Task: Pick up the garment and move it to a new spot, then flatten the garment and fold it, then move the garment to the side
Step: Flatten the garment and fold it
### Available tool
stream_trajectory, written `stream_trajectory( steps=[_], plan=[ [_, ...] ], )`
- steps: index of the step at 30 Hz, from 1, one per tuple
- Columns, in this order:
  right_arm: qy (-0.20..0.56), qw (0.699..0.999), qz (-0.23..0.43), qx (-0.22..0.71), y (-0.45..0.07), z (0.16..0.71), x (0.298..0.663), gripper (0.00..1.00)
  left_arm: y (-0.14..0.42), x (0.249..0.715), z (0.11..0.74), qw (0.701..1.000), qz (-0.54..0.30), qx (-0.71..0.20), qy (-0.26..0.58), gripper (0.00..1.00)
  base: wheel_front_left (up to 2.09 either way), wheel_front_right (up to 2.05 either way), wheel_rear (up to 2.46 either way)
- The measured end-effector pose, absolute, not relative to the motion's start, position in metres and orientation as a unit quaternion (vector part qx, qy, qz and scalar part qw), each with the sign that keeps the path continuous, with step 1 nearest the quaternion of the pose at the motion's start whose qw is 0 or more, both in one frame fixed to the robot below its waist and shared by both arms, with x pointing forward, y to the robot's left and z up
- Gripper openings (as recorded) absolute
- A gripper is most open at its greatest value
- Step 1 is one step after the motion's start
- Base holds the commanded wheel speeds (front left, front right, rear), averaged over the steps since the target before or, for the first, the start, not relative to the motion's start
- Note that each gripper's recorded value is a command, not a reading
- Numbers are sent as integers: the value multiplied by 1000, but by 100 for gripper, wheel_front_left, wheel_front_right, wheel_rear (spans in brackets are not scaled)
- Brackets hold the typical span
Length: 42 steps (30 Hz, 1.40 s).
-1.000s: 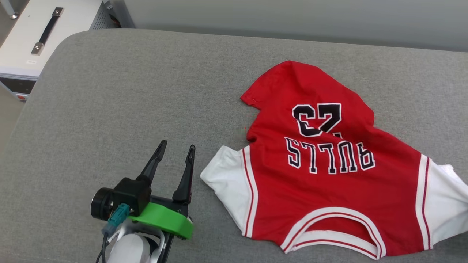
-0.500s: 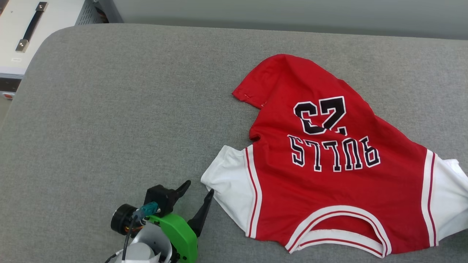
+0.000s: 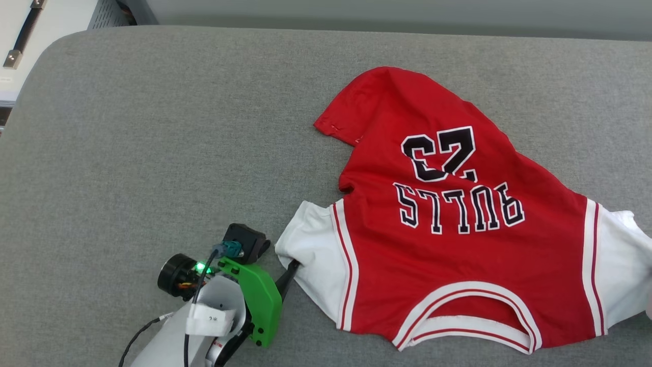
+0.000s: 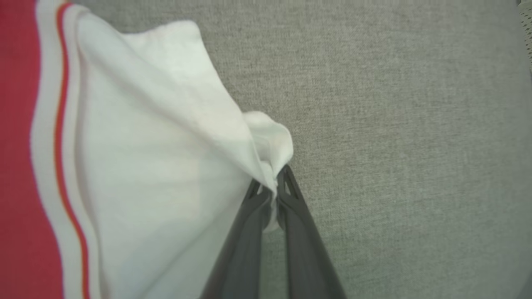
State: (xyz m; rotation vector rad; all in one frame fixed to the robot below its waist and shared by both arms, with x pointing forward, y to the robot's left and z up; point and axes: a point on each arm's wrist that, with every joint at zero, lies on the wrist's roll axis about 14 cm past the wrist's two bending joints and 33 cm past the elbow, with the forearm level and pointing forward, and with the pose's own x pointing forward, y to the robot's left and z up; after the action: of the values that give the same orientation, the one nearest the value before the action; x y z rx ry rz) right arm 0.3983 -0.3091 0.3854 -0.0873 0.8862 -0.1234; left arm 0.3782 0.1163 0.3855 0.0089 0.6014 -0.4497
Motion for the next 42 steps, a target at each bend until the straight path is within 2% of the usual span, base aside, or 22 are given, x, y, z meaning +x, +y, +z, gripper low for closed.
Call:
stream_trajectory(
  steps=[7,14,15,16,17,24,30,36,42],
  plan=[
    [431,900,-56,-46,-308,384,399,0,115,385,371,917,-219,33,331,100,0,0,0],
    [430,900,-51,-47,-305,384,400,0,112,383,354,886,-226,64,399,100,0,0,0],
    [429,901,-49,-47,-304,384,401,0,112,383,354,882,-227,65,407,54,0,0,0],
    [428,901,-48,-47,-302,385,402,0,111,382,353,880,-229,67,412,24,0,0,0],
    [428,901,-47,-47,-302,385,402,0,110,382,353,878,-230,67,414,0,0,0,0],
    [418,906,-41,-47,-297,392,403,0,112,379,359,882,-223,55,413,0,0,0,0],
    [393,918,-32,-46,-292,407,402,0,128,366,368,901,-187,18,391,0,0,0,0],
    [328,944,-12,-41,-282,444,411,0,158,358,393,927,-135,-21,349,0,0,0,0],
    [253,967,10,-32,-271,495,418,0,181,364,449,956,-110,-25,269,0,0,0,0]
  ],
)
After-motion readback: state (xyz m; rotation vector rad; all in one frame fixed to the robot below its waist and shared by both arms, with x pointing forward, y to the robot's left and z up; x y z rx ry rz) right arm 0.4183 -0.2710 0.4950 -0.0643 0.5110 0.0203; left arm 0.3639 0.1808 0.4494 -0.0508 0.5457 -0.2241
